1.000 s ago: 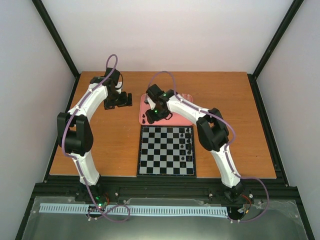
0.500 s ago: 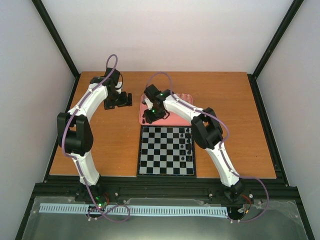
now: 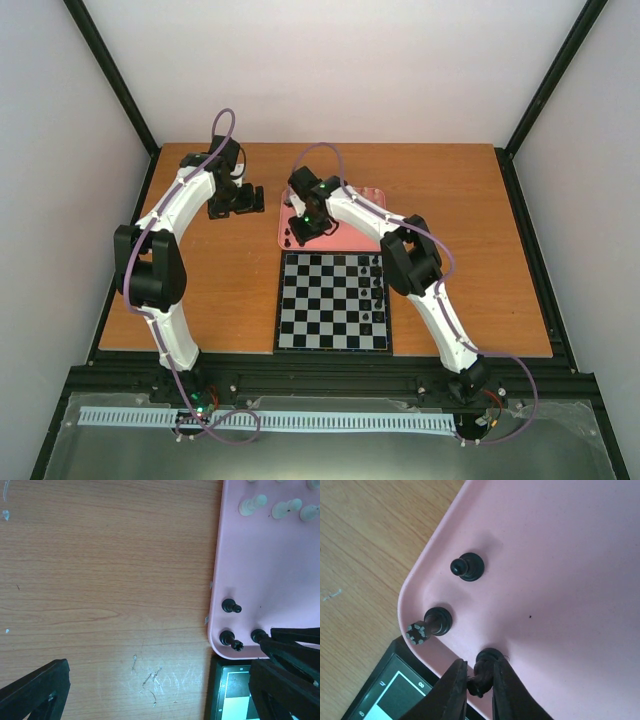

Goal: Set up the chess pieces on the board
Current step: Pick up the chess piece from the storage box, then place the chess piece on the chessboard.

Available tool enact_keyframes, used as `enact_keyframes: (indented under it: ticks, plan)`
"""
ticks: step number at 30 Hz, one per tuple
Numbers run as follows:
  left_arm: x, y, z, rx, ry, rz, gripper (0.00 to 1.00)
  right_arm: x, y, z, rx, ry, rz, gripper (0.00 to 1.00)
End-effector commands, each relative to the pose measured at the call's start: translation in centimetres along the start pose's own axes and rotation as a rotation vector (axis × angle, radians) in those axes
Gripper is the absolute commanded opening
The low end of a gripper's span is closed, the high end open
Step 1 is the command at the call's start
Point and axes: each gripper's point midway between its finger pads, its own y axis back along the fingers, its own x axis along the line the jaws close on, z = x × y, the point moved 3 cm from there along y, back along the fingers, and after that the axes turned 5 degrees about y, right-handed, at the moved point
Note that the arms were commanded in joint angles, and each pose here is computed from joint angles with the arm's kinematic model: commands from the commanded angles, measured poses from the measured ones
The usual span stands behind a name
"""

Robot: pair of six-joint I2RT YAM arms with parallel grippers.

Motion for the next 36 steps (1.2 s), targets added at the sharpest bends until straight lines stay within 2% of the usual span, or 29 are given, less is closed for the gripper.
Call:
enact_keyframes:
  ticks: [1,5,9,15,20,25,36]
  plan:
    - [-0.3,0.6,0.6,-0.026,0.009,-0.008,1.0,-0.4,-0.4,-0.3,0.029,0.0,-0.005,0.13]
    - [-0.3,0.5,0.7,-0.024,0.009,-0.011,1.0,-0.6,0.1,-0.4,0.032,-0.001,-0.02,0.03]
    - [-0.4,0.6,0.8,-0.026,0.009,-0.011,1.0,-0.7,2.1,0.6,-0.018,0.008,-0.049,0.03]
    - [-0.5,0.5,0.8,-0.023,0.01,-0.016,1.0,-1.0,8.1,3.1,-0.17,-0.003,-0.089,0.03]
    - [-0.6,0.6,0.9,-0.027,0.011,-0.021,1.0,-1.5,13.2,2.4,-0.224,-0.023,-0.133,0.03]
    - [-0.7,0.9,1.0,-0.03,0.008,-0.023,1.0,-0.9,15.8,-2.0,-0.161,-0.044,-0.13,0.03]
    - [-0.9,1.3,1.2,-0.038,0.011,-0.035,1.0,1.9,20.3,-17.9,0.074,-0.177,-0.04,0.03]
